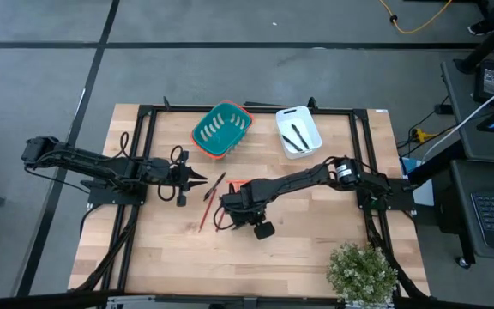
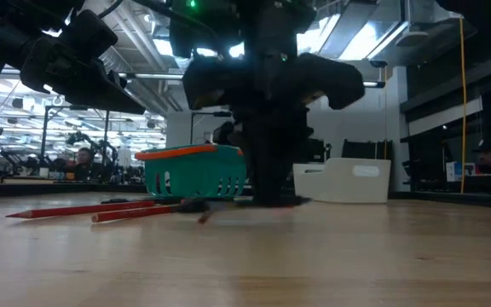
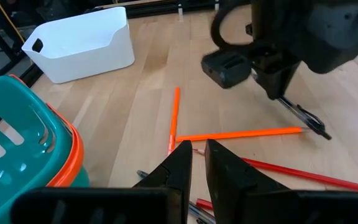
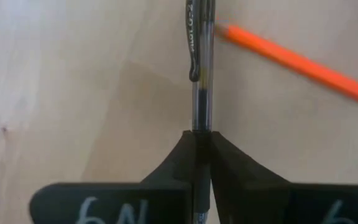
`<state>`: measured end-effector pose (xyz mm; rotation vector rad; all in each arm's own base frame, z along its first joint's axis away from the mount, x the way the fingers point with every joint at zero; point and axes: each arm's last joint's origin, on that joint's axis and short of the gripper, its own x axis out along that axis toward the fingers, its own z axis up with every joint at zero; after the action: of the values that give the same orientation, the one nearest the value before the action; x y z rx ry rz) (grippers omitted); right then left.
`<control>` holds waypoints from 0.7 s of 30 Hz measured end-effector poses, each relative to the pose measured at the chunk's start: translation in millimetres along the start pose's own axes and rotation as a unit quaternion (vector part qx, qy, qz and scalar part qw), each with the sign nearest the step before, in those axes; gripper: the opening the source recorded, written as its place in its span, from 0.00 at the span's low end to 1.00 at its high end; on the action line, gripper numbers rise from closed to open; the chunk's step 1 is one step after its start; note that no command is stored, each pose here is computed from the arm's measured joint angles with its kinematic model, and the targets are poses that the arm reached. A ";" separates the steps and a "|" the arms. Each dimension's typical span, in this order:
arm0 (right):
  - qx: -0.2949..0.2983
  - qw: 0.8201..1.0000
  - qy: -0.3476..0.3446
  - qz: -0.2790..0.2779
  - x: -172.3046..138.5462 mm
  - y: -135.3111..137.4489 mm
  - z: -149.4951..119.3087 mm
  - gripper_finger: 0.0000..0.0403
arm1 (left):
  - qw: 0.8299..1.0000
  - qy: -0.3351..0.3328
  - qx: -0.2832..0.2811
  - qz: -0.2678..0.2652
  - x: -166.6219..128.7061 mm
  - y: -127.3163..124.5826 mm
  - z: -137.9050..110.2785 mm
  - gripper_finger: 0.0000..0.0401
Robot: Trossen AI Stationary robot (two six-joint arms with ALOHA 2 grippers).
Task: Sort pens & pencils
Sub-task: Put the black pen into the white bin
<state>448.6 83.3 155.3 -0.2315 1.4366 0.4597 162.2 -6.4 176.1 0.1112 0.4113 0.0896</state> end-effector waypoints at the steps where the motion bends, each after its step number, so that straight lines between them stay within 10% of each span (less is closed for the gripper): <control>1: 0.001 1.000 0.003 -0.002 -0.8 -0.1 -0.5 0.07 | 1.000 0.000 0.000 0.000 0.0 0.0 0.0 0.10; 21: 0.039 0.998 0.000 -0.047 -27.3 3.3 -3.9 0.06 | 1.000 0.008 0.003 -0.001 0.0 -0.1 -1.8 0.10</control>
<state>441.8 80.2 182.0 -0.2362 1.4335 0.3265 161.4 -6.3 174.5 0.1158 0.4282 0.0885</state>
